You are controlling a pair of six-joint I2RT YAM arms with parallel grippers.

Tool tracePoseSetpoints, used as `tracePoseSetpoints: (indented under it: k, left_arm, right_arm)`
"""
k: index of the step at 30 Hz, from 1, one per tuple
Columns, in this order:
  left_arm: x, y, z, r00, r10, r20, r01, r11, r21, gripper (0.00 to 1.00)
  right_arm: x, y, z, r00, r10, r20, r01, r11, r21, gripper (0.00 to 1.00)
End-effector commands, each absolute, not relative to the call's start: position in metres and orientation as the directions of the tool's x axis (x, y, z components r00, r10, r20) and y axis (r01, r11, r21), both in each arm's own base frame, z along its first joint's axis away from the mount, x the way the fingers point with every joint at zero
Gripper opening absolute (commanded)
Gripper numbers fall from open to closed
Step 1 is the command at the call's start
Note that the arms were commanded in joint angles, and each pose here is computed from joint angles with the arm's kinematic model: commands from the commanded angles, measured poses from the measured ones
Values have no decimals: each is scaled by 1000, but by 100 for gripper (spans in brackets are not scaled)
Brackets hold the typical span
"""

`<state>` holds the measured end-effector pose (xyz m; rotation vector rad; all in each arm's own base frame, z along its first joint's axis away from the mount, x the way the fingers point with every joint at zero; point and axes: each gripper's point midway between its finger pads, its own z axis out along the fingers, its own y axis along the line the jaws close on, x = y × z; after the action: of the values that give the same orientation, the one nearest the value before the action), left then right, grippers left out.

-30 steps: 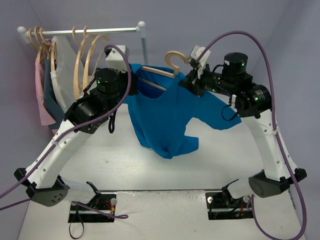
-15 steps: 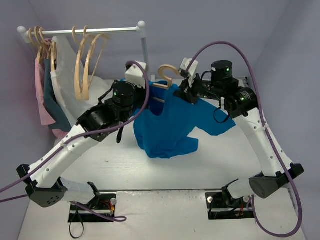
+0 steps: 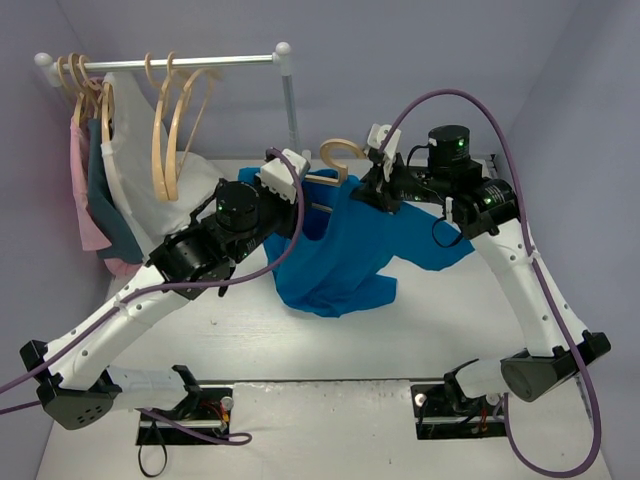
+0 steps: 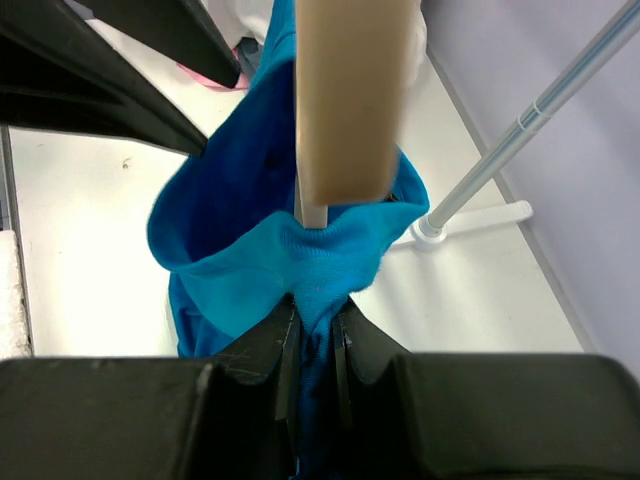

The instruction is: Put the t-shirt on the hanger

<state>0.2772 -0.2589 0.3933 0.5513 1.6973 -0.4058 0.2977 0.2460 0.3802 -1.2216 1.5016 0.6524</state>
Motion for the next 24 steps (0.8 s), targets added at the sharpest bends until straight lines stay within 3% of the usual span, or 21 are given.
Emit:
tracePoseSetpoints:
  k: [1, 3, 7, 13, 18, 24]
  left_arm:
    - [273, -262, 448, 44, 124, -991, 619, 776, 125, 37]
    - [272, -260, 456, 87, 166, -982, 630, 755, 183, 43]
    - [276, -237, 478, 177, 266, -948, 612, 725, 318, 44]
    - [272, -217, 478, 230, 382, -895, 745, 523, 415, 44]
    - [267, -212, 454, 198, 386, -901, 890, 315, 330, 45]
    - [271, -215, 425, 173, 394, -903, 940, 208, 271, 48]
  right_arm:
    - [294, 252, 438, 263, -259, -930, -893, 300, -336, 0]
    - [294, 252, 438, 270, -260, -927, -892, 296, -342, 0]
    - [293, 249, 434, 275, -262, -925, -894, 283, -346, 0]
    - [291, 250, 410, 232, -272, -934, -919, 254, -303, 0]
    - [285, 250, 397, 226, -280, -933, -928, 228, -293, 0]
    - [277, 252, 392, 231, -270, -935, -938, 194, -288, 0]
